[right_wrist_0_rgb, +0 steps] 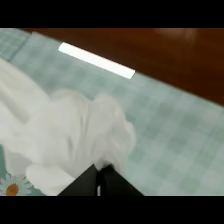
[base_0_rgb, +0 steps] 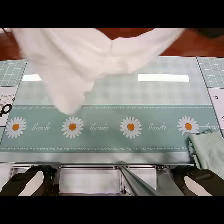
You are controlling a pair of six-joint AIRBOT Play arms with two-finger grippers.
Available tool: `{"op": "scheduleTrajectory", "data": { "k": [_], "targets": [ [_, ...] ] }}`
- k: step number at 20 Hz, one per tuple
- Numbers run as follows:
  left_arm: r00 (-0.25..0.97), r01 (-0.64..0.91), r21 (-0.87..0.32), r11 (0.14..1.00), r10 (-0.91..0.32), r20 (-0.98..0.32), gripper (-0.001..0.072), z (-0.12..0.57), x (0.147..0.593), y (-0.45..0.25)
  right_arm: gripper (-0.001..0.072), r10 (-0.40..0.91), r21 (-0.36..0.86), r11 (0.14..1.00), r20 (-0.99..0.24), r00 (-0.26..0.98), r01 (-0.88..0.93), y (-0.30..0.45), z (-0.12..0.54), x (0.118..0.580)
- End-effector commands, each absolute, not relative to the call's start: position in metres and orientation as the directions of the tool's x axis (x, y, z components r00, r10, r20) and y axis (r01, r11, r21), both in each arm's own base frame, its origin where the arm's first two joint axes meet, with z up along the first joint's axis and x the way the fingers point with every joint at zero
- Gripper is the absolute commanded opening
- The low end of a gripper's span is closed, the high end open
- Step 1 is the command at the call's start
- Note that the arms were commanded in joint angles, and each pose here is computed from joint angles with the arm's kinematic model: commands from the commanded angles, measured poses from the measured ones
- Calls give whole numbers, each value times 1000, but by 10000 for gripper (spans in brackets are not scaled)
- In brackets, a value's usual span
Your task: Fold the shirts.
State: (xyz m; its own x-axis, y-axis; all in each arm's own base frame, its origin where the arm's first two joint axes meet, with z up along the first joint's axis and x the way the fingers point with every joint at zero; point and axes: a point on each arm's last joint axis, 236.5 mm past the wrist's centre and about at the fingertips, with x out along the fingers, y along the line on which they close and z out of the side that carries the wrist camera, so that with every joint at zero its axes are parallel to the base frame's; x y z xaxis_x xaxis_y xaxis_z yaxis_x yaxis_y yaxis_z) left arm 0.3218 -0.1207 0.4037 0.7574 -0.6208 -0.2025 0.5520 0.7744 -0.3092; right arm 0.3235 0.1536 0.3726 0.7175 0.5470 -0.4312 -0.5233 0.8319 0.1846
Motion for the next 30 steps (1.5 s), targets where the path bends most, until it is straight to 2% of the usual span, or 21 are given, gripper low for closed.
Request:
{"op": "scheduleTrajectory", "data": {
  "k": [1,4,6,9,11,14,16,19,23,25,30],
  "targets": [
    [788,587,-195,786,-609,-83,22,465,266,-129,18,436,91,899,-259,862,-428,108,443,232],
    [778,614,-105,783,-622,-86,22,470,222,-140,18,350,91,936,-181,919,-339,74,460,164],
    [756,634,-90,768,-640,-133,22,458,202,-147,18,319,108,946,-153,935,-305,62,462,135],
    [742,627,-156,763,-646,-178,22,428,192,-150,18,308,132,947,-117,944,-293,56,466,117],
    [721,615,-227,755,-655,-228,22,393,196,-150,18,305,144,947,-136,943,-286,56,460,124],
    [637,575,-418,703,-705,-311,22,321,221,-153,18,304,183,947,-250,919,-264,64,421,166],
    [591,545,-508,667,-735,-331,22,272,246,-156,18,325,218,940,-345,880,-262,77,383,211],
    [567,411,-625,664,-723,-395,22,197,297,-155,18,356,247,932,-498,791,-263,101,319,290],
    [552,256,-681,686,-682,-479,22,130,369,-145,18,391,331,916,-623,677,-225,130,234,395],
    [517,198,-702,684,-682,-517,22,102,396,-143,18,425,397,897,-660,620,-192,146,187,432],
    [460,127,-725,677,-688,-562,22,56,448,-140,19,437,466,881,-732,523,-85,160,88,484]
  ]
}}
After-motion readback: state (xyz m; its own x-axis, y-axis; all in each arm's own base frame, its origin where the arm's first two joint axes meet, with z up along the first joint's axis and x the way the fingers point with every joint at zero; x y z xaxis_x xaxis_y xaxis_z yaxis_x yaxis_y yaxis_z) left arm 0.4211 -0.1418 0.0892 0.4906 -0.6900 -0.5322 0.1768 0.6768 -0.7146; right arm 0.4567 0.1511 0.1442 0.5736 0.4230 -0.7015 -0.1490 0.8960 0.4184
